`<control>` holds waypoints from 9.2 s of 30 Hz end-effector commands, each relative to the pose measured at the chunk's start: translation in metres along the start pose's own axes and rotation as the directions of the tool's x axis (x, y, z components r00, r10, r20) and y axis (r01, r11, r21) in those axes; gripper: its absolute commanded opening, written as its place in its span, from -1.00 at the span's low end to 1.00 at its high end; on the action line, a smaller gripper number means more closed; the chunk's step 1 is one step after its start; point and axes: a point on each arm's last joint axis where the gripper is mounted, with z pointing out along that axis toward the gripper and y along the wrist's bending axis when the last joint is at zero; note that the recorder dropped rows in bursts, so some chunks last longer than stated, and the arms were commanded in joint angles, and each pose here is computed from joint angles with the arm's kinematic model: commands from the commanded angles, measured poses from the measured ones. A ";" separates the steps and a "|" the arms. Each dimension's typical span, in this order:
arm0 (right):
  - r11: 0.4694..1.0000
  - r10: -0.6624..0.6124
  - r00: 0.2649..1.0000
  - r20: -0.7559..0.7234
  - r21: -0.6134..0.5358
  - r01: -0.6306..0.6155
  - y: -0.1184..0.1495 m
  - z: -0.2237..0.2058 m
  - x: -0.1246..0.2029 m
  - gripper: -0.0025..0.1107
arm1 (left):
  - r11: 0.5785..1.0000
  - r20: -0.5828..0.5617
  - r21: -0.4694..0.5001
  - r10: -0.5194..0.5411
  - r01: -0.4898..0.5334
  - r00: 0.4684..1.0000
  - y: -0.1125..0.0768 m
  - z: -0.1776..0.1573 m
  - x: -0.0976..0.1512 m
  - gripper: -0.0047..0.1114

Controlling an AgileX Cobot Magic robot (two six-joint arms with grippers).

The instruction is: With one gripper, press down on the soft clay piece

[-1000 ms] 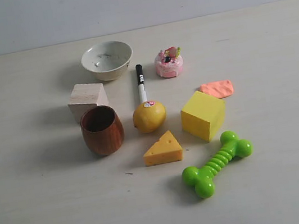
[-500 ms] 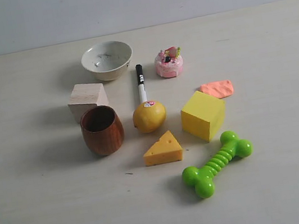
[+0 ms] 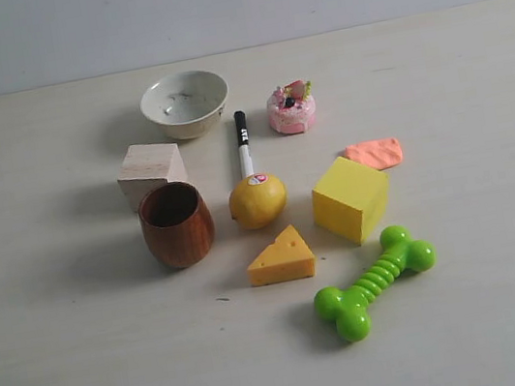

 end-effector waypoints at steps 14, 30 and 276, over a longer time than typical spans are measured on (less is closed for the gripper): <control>0.893 -0.262 0.606 -0.751 -0.427 -0.143 0.052 0.138 -0.020 -0.96 | 1.000 0.006 0.003 -0.005 0.005 1.000 0.000 0.000 0.000 -0.92; 0.936 -0.350 -0.166 -0.922 -0.338 -0.099 0.096 0.242 0.134 -0.96 | 1.000 0.006 0.003 -0.005 0.005 1.000 0.000 0.000 0.000 -0.92; 0.979 -0.200 -0.459 -0.866 -0.190 -0.069 0.171 0.223 0.369 -0.71 | 1.000 0.006 0.003 -0.005 0.005 1.000 0.000 0.000 0.000 -0.92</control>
